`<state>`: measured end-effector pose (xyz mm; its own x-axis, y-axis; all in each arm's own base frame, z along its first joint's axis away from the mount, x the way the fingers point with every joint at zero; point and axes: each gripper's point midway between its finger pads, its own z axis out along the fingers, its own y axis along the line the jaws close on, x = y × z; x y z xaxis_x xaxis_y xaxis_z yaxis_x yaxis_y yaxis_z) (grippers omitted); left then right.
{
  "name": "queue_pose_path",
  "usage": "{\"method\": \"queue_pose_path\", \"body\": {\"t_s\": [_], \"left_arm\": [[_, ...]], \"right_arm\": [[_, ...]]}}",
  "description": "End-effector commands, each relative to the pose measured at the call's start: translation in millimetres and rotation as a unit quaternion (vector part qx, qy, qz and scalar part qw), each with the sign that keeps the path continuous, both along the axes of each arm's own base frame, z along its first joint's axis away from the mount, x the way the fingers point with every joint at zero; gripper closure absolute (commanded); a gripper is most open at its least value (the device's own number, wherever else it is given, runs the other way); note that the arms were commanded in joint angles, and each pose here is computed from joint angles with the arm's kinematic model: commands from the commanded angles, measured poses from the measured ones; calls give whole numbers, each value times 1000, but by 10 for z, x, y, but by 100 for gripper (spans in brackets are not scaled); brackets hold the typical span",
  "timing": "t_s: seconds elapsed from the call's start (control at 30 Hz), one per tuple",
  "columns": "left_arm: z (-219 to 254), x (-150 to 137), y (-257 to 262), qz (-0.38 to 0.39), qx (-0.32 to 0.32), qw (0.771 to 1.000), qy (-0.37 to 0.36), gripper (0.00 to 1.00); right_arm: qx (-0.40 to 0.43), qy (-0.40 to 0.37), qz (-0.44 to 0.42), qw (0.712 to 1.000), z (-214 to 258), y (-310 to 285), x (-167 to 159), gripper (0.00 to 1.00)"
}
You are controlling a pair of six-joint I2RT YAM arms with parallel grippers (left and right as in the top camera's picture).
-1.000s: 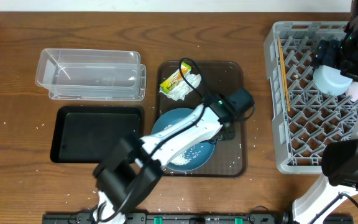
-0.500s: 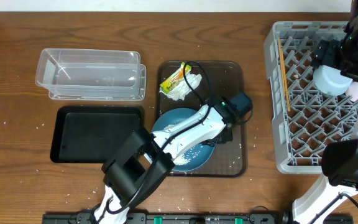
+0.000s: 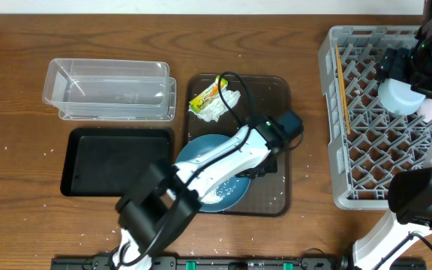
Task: Sort waste into correct bins and load items into the dishwasher rack
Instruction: 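Lift the blue plate with the left gripper and tilt it toward the container, then carry the blue plate left over the black tray with the left gripper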
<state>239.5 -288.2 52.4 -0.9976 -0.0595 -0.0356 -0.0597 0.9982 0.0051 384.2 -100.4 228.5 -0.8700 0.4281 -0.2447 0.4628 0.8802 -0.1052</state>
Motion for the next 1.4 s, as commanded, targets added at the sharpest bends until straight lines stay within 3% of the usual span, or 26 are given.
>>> {"method": "queue_pose_path", "body": {"t_s": [0.0,0.33,0.73,1.07,1.37], "left_arm": [[367,73,-45,-11,-34,999,-33,94],[953,103,48,-47,-70,992,-99,94],[1329,445,537,-52,-10,979,-196,94],[1311,799,1049,39,-13,983,-181,94],[1304,980,1262,90,-114,981,-129,94]], "right_arm": [[1,1,-7,1000,-8,-3,-6,1],[1,1,-7,1000,-8,-3,-6,1],[1,1,-7,1000,-8,-3,-6,1],[1,0,-7,1000,-8,-4,-5,1],[1,1,-7,1000,-8,-3,-6,1]]}}
